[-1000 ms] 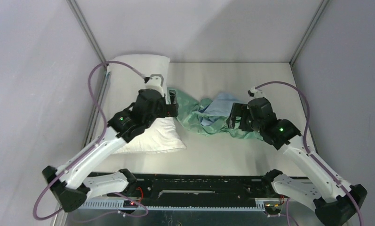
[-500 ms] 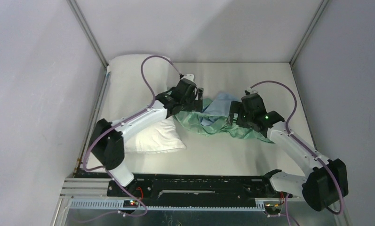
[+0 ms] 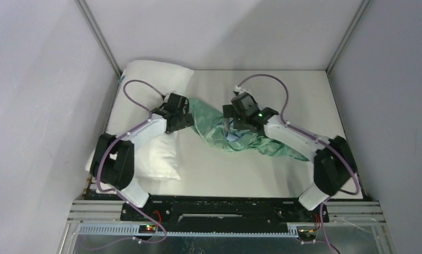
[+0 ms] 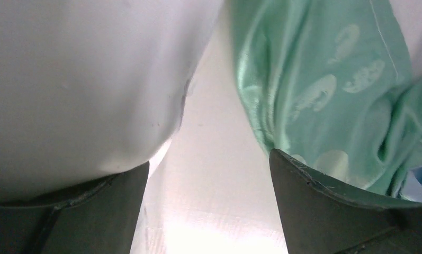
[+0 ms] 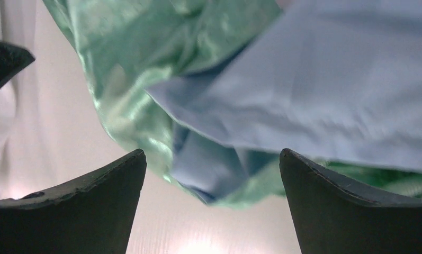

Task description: Put the pillow into the pillowcase

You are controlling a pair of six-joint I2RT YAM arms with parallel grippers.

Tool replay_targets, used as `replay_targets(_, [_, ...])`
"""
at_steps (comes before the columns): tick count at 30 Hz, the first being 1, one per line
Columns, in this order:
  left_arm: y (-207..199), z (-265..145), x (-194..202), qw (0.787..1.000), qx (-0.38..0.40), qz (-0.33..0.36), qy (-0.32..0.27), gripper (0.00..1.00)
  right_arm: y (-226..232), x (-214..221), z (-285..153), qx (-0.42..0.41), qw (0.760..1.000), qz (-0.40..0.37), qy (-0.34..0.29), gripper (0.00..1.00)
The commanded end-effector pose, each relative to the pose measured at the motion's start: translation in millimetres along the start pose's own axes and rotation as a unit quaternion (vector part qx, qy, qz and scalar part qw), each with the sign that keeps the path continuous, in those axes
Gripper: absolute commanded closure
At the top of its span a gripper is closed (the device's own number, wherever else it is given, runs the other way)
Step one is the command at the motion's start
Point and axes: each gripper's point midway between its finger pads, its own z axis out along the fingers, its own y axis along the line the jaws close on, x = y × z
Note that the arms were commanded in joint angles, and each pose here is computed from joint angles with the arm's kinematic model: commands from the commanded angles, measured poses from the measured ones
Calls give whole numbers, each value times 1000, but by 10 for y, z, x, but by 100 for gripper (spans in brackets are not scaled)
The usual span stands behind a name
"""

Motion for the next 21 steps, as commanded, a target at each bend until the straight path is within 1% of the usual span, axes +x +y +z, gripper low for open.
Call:
replay_targets(1, [335,-174,-217,998,-31,-31,-37,13,314,-403,225,10,997,-63,-41,1])
replay_targets(3, [304,-239,-301,998,-17,-33,-50,13,375,-374,392,18,996,-82,-21,1])
replay_targets(7, [24,-402,-549,996,34,-30,-72,12,318,-323,641,52,993,-108,0,1])
replay_targets(8, [-64,-441,-633,996,44,-27,-79,11,289,-303,683,57,992,-108,6,3])
replay_targets(10, [-241,-490,-762,994,57,-19,-86,10,229,-247,730,61,993,-103,18,10])
replay_targets(12, [-435,-510,-862,994,65,-9,-92,10,180,-198,729,58,993,-96,26,21])
replay_targets(13, [-520,-500,-908,993,65,-3,-94,9,134,-181,721,59,994,-91,28,29])
replay_targets(14, [-590,-466,-927,994,63,3,-94,9,94,-180,689,59,994,-82,28,44])
replay_targets(16, [-705,-380,-983,994,55,9,-97,9,15,-171,609,56,996,-61,28,79])
replay_targets(17, [-769,-308,-1018,994,52,12,-96,9,-29,-144,562,55,997,-52,29,93])
replay_targets(18, [-806,-238,-1027,994,47,16,-95,9,-48,-142,496,52,997,-43,26,100])
replay_targets(21, [-923,-26,-1032,995,34,32,-88,9,-101,-149,287,50,998,-24,12,100])
